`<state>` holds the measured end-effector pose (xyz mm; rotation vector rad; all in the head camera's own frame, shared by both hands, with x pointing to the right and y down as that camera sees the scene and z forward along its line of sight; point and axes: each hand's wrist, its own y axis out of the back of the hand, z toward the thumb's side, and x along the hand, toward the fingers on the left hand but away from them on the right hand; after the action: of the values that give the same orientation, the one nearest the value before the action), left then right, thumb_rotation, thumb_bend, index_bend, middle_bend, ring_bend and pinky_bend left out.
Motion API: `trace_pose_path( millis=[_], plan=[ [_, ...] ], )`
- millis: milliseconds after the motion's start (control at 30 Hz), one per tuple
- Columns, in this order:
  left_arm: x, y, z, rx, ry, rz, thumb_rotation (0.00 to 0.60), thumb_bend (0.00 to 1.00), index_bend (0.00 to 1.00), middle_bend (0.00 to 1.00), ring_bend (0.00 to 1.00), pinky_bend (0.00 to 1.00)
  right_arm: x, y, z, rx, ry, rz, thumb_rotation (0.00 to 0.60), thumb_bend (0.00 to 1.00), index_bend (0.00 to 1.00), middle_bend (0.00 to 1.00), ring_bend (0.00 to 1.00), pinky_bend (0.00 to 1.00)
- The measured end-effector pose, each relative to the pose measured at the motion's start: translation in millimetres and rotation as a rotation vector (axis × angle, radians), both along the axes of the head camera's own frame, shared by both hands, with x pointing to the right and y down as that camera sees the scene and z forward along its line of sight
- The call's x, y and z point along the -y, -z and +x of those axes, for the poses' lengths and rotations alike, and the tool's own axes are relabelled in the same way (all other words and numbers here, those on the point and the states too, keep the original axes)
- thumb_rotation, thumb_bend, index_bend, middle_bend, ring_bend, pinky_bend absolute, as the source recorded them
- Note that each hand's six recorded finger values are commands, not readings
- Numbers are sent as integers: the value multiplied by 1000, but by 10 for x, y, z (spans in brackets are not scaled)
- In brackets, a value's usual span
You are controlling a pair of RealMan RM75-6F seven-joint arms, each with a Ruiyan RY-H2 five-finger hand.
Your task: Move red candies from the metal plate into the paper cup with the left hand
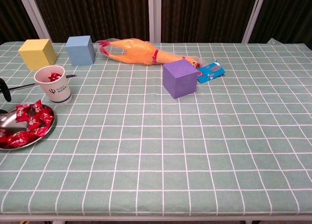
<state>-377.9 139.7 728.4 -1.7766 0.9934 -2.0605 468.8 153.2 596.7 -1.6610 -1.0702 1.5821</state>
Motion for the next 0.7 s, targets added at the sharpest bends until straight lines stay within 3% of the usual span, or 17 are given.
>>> trace_pose_path(
  millis=[700],
  plan=[
    [-3,-180,252,-78,-74,-41,600,253,516,1000,1000,1000,-2,-19,5,-14,-6,-7,513,0,0,0,0,0]
  ],
)
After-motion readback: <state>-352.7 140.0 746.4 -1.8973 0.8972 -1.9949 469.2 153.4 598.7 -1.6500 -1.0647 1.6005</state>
